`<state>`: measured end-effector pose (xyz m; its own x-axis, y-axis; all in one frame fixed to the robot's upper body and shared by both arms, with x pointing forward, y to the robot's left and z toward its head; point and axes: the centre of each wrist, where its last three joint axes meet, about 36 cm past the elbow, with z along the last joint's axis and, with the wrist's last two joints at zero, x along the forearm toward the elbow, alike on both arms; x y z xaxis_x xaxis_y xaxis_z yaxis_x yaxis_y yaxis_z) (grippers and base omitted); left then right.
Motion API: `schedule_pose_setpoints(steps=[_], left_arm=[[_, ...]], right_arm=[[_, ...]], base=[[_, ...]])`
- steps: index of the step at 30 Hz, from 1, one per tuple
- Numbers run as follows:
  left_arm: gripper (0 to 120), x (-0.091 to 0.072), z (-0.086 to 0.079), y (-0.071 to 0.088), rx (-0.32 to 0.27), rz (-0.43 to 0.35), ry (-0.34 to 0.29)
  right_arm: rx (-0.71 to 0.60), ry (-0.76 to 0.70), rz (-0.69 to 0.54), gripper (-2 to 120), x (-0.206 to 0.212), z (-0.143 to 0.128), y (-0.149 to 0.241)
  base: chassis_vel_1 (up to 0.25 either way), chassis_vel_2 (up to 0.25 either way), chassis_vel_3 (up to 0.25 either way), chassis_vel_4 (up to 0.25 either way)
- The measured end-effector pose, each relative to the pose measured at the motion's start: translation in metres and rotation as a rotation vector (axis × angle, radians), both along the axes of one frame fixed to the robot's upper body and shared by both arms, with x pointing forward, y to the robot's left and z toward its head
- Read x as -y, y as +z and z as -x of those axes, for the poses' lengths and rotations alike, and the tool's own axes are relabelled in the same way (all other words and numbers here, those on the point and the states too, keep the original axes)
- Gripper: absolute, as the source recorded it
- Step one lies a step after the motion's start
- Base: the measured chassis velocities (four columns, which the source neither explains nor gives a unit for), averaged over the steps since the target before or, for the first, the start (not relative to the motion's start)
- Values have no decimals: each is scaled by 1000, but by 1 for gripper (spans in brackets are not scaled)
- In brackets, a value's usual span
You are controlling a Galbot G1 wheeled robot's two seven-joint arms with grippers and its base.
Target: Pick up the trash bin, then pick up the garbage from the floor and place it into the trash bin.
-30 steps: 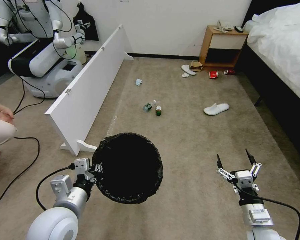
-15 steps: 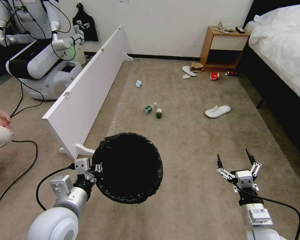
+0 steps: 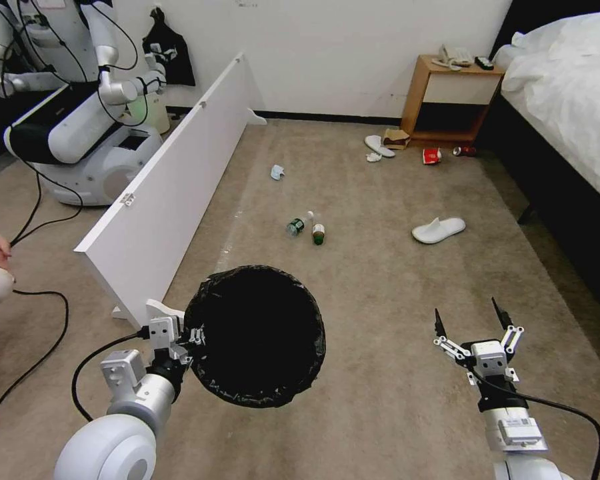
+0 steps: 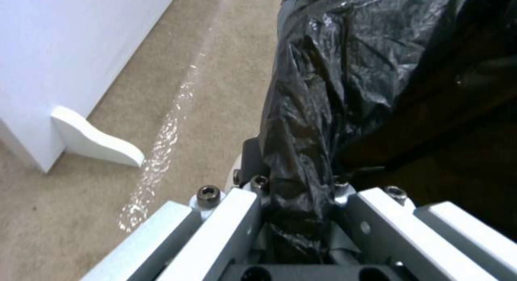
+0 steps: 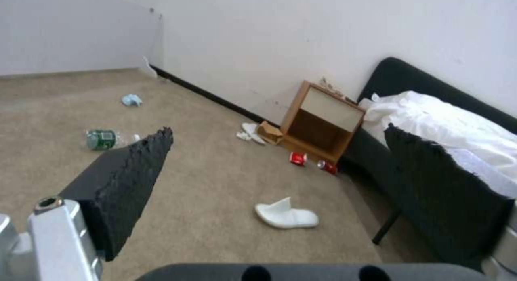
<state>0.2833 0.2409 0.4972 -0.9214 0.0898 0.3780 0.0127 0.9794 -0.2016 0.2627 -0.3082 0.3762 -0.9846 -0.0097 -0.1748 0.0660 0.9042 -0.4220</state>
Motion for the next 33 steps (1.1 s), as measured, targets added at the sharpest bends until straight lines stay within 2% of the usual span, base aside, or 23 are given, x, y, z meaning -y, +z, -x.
schedule_pose_setpoints(steps=[33], left_arm=[[2, 0, -1, -5, 9, -4, -3]], right_arm=[[1, 1, 0, 100, 0, 0, 0]], base=[[-105, 105, 102, -107]])
